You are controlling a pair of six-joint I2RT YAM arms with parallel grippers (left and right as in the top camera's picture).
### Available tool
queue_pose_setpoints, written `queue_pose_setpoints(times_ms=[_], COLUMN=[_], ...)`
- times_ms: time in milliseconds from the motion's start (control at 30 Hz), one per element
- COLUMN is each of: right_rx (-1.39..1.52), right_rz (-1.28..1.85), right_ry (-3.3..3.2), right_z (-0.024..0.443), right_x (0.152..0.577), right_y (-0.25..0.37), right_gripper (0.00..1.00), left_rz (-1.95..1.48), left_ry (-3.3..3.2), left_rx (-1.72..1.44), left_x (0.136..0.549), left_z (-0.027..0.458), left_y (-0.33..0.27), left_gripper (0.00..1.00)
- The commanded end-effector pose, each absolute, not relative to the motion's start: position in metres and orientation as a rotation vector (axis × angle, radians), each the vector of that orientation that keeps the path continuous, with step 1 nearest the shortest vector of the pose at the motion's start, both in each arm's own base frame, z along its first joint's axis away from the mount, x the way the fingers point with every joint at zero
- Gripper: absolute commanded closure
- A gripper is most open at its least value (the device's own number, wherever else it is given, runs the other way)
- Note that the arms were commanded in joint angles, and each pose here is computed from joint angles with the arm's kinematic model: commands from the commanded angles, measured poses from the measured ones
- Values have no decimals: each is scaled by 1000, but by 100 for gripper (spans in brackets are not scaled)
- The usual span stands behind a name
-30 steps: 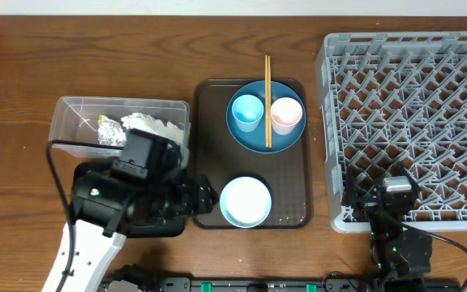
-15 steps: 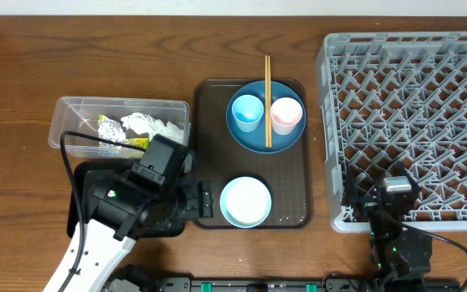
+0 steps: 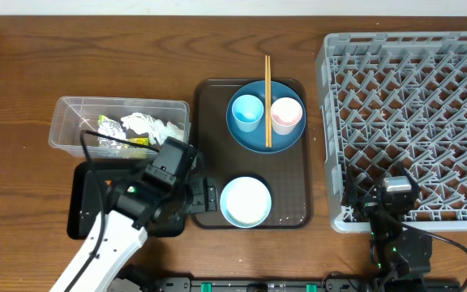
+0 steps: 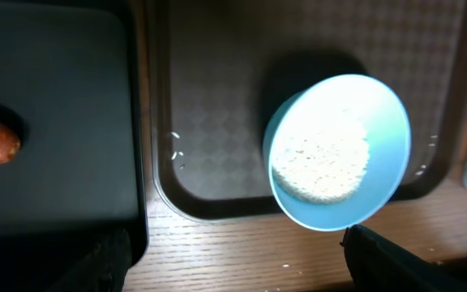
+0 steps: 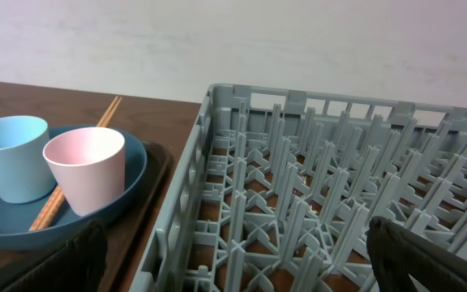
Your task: Sort waste into correct bins and load items into the dishwasher rack
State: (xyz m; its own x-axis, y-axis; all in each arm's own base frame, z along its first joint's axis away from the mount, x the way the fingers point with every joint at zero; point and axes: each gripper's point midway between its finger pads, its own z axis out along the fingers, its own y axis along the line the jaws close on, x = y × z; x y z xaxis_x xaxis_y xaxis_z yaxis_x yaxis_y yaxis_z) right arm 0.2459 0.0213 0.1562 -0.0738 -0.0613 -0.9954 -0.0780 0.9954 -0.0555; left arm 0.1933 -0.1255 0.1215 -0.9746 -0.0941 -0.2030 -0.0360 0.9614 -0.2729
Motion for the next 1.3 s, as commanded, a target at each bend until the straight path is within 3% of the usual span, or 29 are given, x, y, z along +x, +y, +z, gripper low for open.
queue_pose_setpoints(times_ms=[0, 567, 1267], right_rx=[-101, -101, -101], right_rz=[0, 0, 0], right_ry=[1649, 1649, 1649], right_z=[155, 155, 155], right_x=[246, 246, 246], right_y=[19, 19, 19], right_gripper=[1, 1, 1], left_rz=[-357, -312, -264], left_ry=[2928, 3003, 2991], left_rx=[-119, 74, -4], left_x=[194, 186, 189], left_z=[113, 88, 88], left_y=[-124, -156, -150], left_gripper=[14, 14, 13])
